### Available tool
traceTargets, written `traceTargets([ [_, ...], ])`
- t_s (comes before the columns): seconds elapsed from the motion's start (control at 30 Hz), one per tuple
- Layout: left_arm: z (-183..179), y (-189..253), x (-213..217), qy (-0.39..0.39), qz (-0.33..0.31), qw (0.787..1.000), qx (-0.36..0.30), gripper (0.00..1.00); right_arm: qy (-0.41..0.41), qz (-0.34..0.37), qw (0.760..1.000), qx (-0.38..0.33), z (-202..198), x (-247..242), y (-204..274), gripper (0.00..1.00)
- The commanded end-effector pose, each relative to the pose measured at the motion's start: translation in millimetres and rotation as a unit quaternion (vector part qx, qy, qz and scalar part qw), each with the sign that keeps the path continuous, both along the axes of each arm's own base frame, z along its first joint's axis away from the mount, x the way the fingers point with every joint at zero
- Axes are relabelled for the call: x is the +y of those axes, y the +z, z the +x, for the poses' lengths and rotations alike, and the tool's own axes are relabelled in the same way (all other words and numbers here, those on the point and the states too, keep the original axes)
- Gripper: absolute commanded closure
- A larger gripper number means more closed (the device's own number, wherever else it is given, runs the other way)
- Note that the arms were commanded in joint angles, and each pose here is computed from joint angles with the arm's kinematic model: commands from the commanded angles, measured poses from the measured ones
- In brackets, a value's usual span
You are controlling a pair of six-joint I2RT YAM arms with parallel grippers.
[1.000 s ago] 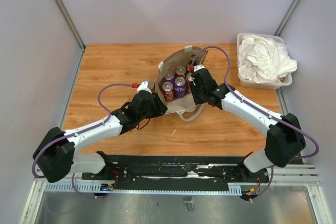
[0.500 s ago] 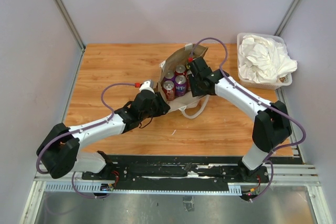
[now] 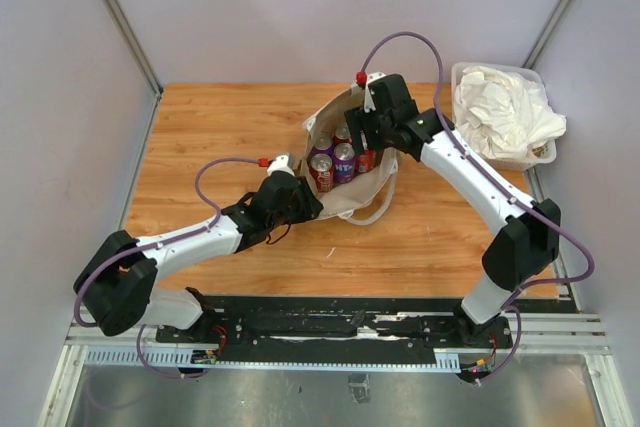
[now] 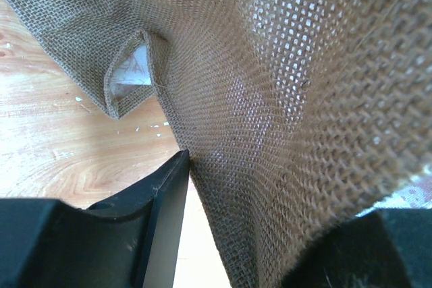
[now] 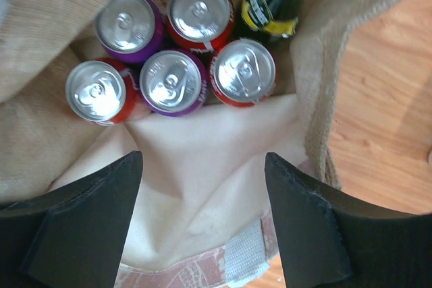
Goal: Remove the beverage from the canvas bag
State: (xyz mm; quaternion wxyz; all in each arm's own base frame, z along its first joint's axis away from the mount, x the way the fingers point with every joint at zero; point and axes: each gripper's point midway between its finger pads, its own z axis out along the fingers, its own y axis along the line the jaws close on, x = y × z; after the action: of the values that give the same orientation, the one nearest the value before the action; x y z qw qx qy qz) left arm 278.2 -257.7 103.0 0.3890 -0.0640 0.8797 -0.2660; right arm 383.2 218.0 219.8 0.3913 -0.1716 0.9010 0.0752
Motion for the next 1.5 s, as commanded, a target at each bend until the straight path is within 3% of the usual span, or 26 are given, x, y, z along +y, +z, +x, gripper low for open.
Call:
traceTargets([
  [0.0,-10.3,-24.5,12.0,-0.001,0.053,0.998,0.032,0.55,0.058,0.004,0.998,-0.005,4.8,22.0,6.0,0.26],
  [0.5,-13.1,-24.0,11.2,0.0,0.05,0.998,0.037,0.55,0.167,-0.029,0.985,0.022,-17.4,99.2,-32.6,0.26],
  [0.73,-16.3,-24.4,13.9,0.004,0.047,0.998,0.038,0.55,0.177,-0.044,0.983,0.028,-10.3,110.9,-47.9,0.22],
  [1.47,-16.3,-27.1,11.9,0.008,0.041,0.998,0.046,0.54,0.209,-0.077,0.972,0.076,-13.3,133.2,-107.7,0.26],
])
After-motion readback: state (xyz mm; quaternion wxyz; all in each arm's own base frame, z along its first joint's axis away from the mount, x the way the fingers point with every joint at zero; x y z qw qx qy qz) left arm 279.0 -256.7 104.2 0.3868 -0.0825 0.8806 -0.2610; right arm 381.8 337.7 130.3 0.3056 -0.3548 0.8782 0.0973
